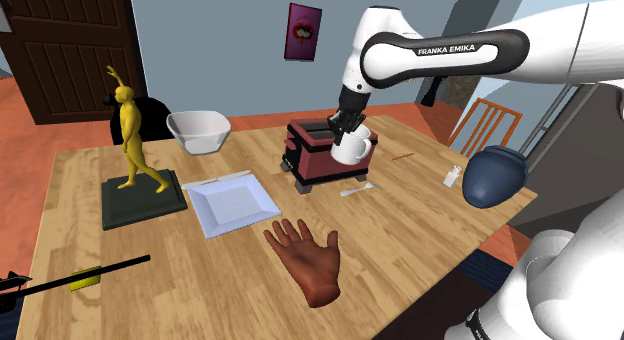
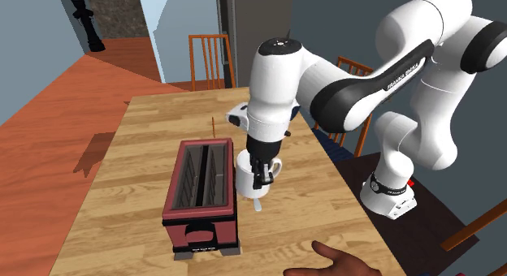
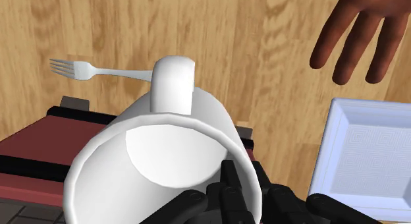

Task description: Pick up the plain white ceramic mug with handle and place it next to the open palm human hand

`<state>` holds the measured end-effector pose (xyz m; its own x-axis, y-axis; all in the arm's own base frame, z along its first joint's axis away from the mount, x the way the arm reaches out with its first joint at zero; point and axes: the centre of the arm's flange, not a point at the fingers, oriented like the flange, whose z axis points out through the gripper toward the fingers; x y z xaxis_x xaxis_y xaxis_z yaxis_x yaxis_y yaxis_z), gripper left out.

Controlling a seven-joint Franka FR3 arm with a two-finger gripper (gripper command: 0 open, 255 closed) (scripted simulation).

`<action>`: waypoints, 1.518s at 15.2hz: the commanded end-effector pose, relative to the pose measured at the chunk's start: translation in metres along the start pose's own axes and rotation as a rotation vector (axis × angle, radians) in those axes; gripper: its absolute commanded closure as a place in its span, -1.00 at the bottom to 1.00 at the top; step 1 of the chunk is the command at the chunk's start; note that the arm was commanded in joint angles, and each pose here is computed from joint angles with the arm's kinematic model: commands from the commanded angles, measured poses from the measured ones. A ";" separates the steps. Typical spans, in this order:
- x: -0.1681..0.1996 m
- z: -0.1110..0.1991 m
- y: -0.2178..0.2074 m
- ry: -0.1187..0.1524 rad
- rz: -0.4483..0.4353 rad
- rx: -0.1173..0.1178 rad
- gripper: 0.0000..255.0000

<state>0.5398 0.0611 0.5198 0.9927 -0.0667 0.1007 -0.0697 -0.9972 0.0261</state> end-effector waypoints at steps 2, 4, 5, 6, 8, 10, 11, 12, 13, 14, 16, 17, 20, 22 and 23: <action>0.007 -0.002 -0.042 0.000 0.001 0.001 1.00; 0.008 0.003 -0.058 0.000 0.001 0.001 1.00; 0.008 0.009 -0.058 0.000 0.001 0.001 1.00; 0.007 0.014 -0.058 0.000 0.001 0.001 1.00; 0.006 0.024 -0.059 0.000 0.001 0.001 1.00; 0.005 0.035 -0.059 0.000 0.001 0.001 1.00; 0.005 0.040 -0.059 0.000 0.001 0.001 1.00; 0.004 0.045 -0.059 0.000 0.001 0.001 1.00; 0.004 0.051 -0.059 0.000 0.001 0.001 1.00; 0.003 0.056 -0.060 0.000 0.001 0.001 1.00; 0.002 0.066 -0.060 0.000 0.001 0.001 1.00; 0.001 0.072 -0.060 0.000 0.001 0.001 1.00; 0.000 0.087 -0.060 0.000 0.001 0.001 1.00; -0.001 0.098 -0.061 0.000 0.001 0.001 1.00; -0.002 0.103 -0.061 0.000 0.001 0.001 1.00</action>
<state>0.5526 0.1183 0.4208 0.9927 -0.0673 0.1002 -0.0702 -0.9972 0.0256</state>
